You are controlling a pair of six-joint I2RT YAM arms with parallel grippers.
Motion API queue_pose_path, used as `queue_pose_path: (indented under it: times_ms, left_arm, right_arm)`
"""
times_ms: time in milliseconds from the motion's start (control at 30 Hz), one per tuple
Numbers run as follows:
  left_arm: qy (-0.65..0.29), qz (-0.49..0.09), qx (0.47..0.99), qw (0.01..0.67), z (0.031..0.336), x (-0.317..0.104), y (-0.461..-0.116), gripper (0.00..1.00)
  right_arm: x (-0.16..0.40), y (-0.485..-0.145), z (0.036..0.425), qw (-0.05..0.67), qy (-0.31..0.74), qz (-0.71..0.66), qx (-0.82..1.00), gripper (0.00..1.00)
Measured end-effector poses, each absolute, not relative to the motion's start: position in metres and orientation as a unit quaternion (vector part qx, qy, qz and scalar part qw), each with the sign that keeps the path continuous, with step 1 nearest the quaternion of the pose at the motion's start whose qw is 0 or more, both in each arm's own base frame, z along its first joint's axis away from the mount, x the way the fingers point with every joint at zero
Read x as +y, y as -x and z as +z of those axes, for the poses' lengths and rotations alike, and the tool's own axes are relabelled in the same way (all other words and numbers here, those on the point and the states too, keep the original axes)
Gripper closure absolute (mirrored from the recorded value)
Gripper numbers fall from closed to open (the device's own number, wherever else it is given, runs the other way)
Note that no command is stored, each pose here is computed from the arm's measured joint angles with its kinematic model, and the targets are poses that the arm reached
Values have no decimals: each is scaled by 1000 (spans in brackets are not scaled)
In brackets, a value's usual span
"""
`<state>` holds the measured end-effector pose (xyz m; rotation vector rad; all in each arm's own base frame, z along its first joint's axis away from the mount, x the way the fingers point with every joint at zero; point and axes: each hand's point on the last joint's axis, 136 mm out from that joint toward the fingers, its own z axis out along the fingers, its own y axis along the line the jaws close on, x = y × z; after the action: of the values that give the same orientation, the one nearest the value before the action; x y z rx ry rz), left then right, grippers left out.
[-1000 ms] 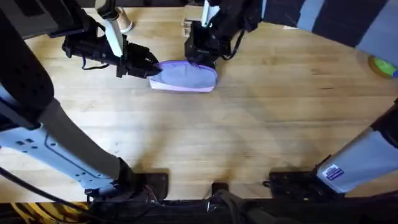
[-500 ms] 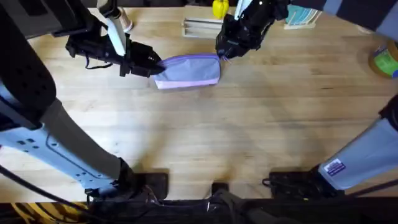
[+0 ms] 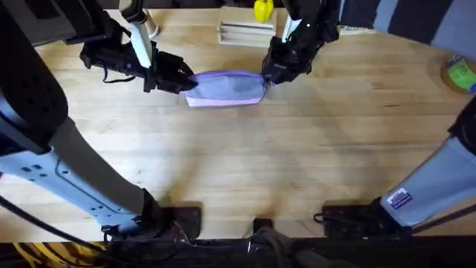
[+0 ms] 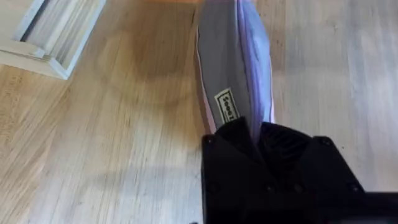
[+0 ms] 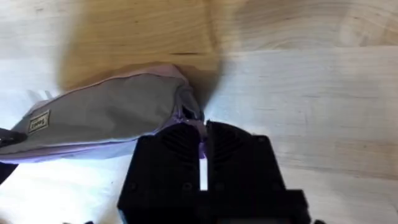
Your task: Unzip the bag, pick up the pens from the table one at a time and place them inside, then zip the bag closed.
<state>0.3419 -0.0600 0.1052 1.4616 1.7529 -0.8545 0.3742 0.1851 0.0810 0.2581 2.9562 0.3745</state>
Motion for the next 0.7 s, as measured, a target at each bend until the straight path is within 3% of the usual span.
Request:
queue_pose_path:
  times_ms: [233, 400, 433, 700]
  left_arm:
    - [-561, -314, 689, 333, 99, -46, -341, 958]
    - [-556, -309, 696, 332, 98, -38, -341, 959]
    - [-557, -309, 697, 331, 98, -38, -341, 959]
    - [-557, -309, 697, 331, 97, -38, -341, 959]
  right_arm:
    - [131, -381, 81, 98, -107, 30, 989, 691]
    - [101, -386, 121, 160, -102, -14, 982, 40]
    - [93, -378, 152, 192, -95, -25, 976, 6]
    - [77, -358, 208, 250, -94, -30, 963, 5]
